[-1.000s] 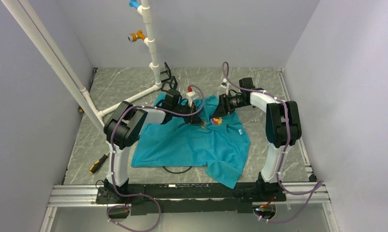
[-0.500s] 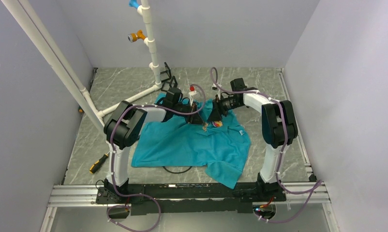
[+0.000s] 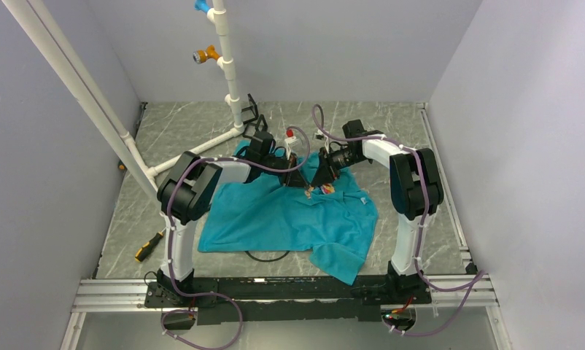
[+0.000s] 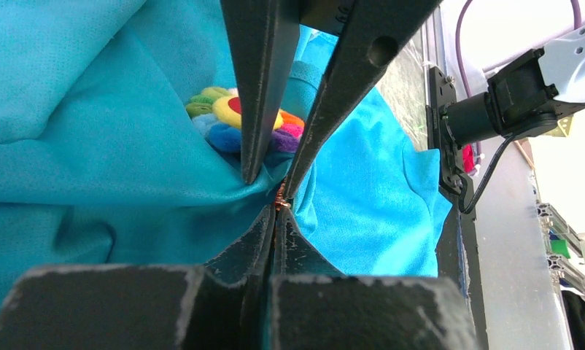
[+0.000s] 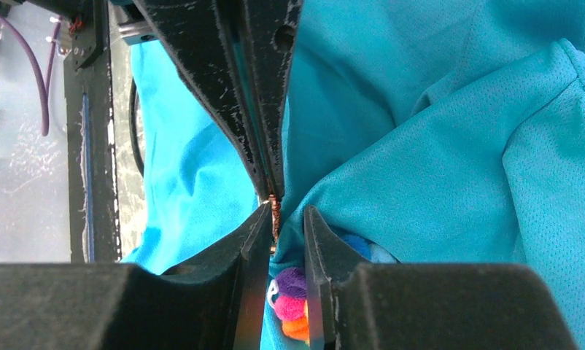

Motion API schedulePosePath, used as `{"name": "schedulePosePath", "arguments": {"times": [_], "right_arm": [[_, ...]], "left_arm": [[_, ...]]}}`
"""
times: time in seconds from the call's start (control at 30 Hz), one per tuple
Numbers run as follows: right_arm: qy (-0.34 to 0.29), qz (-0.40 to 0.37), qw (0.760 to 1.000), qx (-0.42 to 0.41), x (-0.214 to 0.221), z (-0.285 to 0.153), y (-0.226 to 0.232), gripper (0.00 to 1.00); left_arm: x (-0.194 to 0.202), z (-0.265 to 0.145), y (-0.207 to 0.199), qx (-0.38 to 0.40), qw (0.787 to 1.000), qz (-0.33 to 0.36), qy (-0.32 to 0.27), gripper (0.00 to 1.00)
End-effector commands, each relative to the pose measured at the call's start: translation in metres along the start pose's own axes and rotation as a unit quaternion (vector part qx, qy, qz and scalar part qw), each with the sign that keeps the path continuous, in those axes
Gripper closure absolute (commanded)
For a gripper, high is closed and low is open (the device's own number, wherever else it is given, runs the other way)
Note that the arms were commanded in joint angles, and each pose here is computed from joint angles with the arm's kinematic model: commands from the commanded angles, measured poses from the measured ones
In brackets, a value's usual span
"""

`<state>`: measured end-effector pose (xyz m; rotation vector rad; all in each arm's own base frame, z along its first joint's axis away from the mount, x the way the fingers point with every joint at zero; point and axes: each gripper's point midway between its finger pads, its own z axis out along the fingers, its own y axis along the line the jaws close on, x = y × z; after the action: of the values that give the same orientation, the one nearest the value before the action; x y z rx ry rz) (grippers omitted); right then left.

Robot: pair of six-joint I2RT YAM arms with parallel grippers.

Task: Remove the brooch from the garment
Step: Remove the brooch from the clothes.

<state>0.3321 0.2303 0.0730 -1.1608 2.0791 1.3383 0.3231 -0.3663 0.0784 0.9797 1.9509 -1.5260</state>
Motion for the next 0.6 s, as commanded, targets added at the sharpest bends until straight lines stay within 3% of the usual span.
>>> {"name": "schedulePosePath", "arguments": {"times": [0.0,0.2,0.3,0.47,0.5,0.57], "right_arm": [[-0.009,-0.028,0.999,-0.037,-0.009,0.000,0.012,0.74],[-0.007,-0.024,0.999,-0.048,-0.007,0.001,0.015,0.70],[-0.006,-0.023,0.998,-0.052,-0.008,0.002,0.016,0.80],[-0.020,-0.013,0.998,-0.061,-0.015,0.002,0.021,0.88],[-0.024,-0.007,0.998,-0.063,-0.016,0.002,0.022,0.90],[-0.033,0.003,0.997,-0.063,-0.018,0.001,0.021,0.94]], "left_arm": [[-0.024,-0.004,-0.003,0.027,0.999,0.024,-0.022,1.00],[-0.026,-0.005,-0.002,0.029,0.999,0.019,-0.025,1.00],[-0.027,-0.004,-0.002,0.030,0.999,0.020,-0.026,1.00],[-0.026,-0.005,-0.004,0.035,0.999,0.020,-0.029,1.00],[-0.026,-0.006,-0.003,0.031,0.999,0.020,-0.032,0.98],[-0.030,-0.010,-0.002,0.027,0.998,0.021,-0.044,0.82]]}}
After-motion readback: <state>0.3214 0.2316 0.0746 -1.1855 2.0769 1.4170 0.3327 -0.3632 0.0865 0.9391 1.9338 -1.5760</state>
